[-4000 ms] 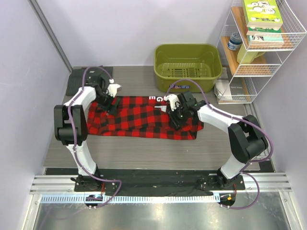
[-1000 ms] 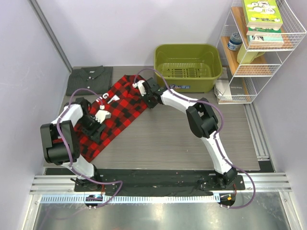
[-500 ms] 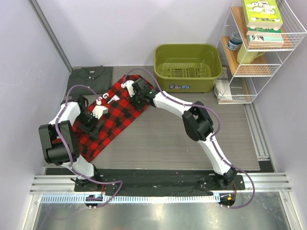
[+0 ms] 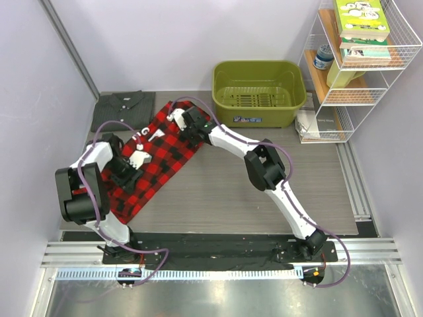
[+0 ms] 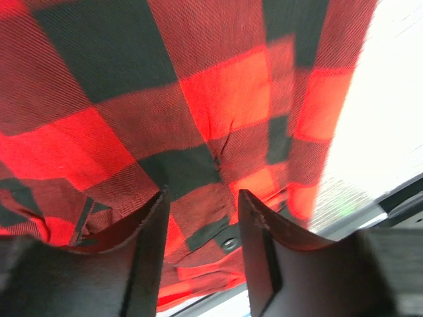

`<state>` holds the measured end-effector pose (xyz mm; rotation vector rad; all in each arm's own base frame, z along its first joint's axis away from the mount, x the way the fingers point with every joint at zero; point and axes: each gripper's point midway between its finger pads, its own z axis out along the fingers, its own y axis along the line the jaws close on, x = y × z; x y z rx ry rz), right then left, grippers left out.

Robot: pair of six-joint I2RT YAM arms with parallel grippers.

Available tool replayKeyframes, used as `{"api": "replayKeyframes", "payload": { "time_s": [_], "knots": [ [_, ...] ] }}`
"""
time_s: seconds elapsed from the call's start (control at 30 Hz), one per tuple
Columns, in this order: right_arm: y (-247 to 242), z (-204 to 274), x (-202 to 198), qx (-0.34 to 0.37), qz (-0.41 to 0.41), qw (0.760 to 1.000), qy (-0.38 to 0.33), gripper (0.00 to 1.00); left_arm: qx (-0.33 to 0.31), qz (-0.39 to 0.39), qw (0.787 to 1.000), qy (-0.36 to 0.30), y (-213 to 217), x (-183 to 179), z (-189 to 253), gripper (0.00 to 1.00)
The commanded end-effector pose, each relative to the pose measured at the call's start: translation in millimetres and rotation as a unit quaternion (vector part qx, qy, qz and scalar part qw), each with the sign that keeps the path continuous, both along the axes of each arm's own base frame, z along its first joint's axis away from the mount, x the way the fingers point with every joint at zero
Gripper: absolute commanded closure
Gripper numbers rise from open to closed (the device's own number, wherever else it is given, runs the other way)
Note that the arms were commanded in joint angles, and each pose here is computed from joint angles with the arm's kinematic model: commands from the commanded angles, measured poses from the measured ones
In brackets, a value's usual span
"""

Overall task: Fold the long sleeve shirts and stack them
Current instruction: Fold the shirt

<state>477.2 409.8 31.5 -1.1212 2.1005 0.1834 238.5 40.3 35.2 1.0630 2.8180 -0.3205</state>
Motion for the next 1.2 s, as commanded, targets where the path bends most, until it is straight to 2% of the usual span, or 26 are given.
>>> {"api": "replayKeyframes", "payload": {
  "time_s": [0.0, 0.13, 0.3, 0.43, 0.6, 0.77, 0.8, 0.83, 0.9, 0.97, 1.0, 1.1, 1.17],
  "knots": [
    [-26, -15, 35, -0.059, -0.013, 0.997, -0.041, 0.99, 0.012, -0.06, 0.997, 0.039, -9, -10, -18, 0.6],
    [-41, -20, 55, -0.08, -0.02, 0.995, -0.063, 0.99, 0.006, -0.092, 0.994, 0.059, -37, -17, -22, 0.65],
    [-63, -23, 84, -0.106, -0.042, 0.988, -0.102, 0.99, -0.026, -0.116, 0.991, 0.066, -92, -4, -18, 0.66],
    [-73, -14, 111, -0.101, -0.057, 0.984, -0.138, 0.99, -0.052, -0.137, 0.986, 0.081, -139, 1, -15, 0.69],
    [-75, -8, 131, -0.1, -0.057, 0.976, -0.187, 0.98, -0.089, -0.141, 0.982, 0.088, -176, 6, -14, 0.69],
    [-55, 26, 136, -0.048, -0.044, 0.974, -0.218, 0.93, -0.203, -0.121, 0.966, 0.108, -215, 2, 21, 0.69],
    [-47, 40, 132, -0.03, -0.044, 0.974, -0.219, 0.92, -0.216, -0.117, 0.964, 0.103, -216, 2, 29, 0.69],
    [-41, 74, 126, -0.006, -0.038, 0.973, -0.227, 0.89, -0.232, -0.107, 0.963, 0.081, -211, 6, 45, 0.69],
    [-21, 84, 97, 0.03, 0.006, 0.979, -0.203, 0.8, -0.249, -0.083, 0.963, 0.067, -202, 9, 60, 0.66],
    [-11, 115, 73, 0.065, 0.023, 0.977, -0.203, 0.72, -0.246, -0.058, 0.967, 0.036, -180, 23, 73, 0.66],
    [-6, 122, 63, 0.073, 0.029, 0.977, -0.198, 0.68, -0.219, -0.053, 0.974, 0.033, -165, 24, 71, 0.66],
    [7, 140, 30, 0.108, 0.043, 0.98, -0.159, 0.66, -0.163, -0.061, 0.985, 0.015, -128, 30, 61, 0.65],
    [10, 125, 5, 0.105, 0.051, 0.988, -0.103, 0.66, -0.129, -0.066, 0.989, 0.008, -109, 32, 50, 0.65]
  ]
}}
